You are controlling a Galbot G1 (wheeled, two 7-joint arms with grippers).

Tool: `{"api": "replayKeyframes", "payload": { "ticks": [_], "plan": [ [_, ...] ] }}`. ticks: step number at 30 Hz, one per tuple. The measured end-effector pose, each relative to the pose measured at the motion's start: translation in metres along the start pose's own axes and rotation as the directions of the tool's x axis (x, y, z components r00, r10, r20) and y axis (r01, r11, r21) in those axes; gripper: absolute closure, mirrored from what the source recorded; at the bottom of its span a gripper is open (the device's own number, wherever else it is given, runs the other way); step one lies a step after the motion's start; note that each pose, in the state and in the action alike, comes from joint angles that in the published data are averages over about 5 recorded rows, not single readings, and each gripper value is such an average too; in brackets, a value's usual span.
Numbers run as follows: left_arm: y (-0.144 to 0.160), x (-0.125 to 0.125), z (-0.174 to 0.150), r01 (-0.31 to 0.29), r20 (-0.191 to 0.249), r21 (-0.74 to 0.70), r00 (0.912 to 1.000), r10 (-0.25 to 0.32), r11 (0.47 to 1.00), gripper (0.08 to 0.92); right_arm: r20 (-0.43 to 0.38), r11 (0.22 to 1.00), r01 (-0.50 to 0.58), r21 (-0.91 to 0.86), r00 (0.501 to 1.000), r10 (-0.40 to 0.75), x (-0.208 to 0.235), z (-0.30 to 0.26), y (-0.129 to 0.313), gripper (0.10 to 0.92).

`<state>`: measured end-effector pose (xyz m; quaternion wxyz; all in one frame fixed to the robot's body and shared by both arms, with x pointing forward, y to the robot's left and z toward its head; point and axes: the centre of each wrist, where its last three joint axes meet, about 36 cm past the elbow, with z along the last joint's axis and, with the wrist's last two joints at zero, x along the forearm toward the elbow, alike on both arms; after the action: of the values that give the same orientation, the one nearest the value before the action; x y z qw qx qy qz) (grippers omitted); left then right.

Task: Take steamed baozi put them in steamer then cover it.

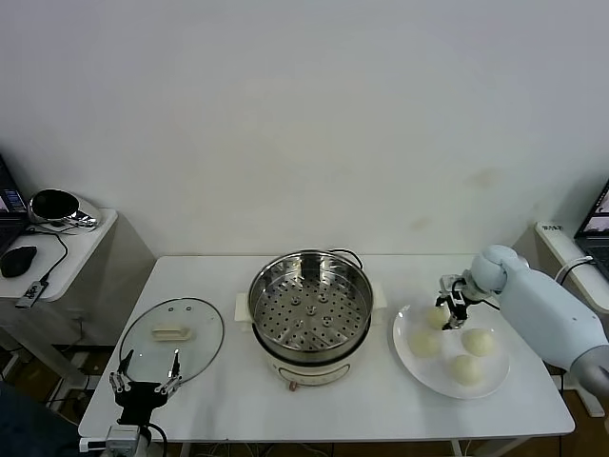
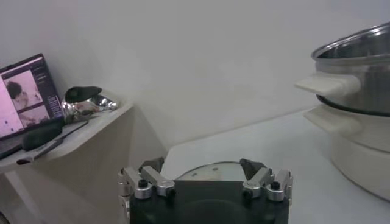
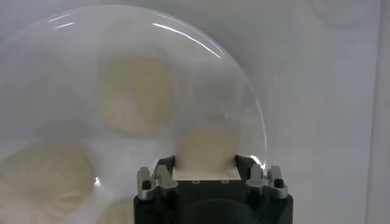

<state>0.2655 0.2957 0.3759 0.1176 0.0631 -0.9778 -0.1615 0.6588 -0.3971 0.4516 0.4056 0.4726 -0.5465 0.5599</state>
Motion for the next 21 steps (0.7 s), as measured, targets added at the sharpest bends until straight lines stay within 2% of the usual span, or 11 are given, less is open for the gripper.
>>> {"api": "replayKeyframes", "payload": {
  "ticks": [9, 15, 21],
  "plan": [
    [0.002, 0.000, -0.003, -0.003, 0.010, -0.006, 0.9999, 0.003, 1.000, 0.177, 0.014, 0.999, -0.024, 0.024, 1.000, 0.023, 0.028, 0.004, -0.002, 0.454],
    [0.002, 0.001, -0.006, -0.009, 0.019, -0.007, 0.9998, 0.009, 1.000, 0.177, 0.046, 0.996, -0.072, 0.058, 0.997, 0.069, 0.078, 0.005, -0.009, 0.454],
    [0.001, 0.001, -0.011, -0.017, 0.033, -0.004, 0.9993, 0.017, 1.000, 0.177, 0.120, 0.984, -0.143, 0.110, 0.984, 0.129, 0.139, -0.015, -0.025, 0.454]
  ]
}}
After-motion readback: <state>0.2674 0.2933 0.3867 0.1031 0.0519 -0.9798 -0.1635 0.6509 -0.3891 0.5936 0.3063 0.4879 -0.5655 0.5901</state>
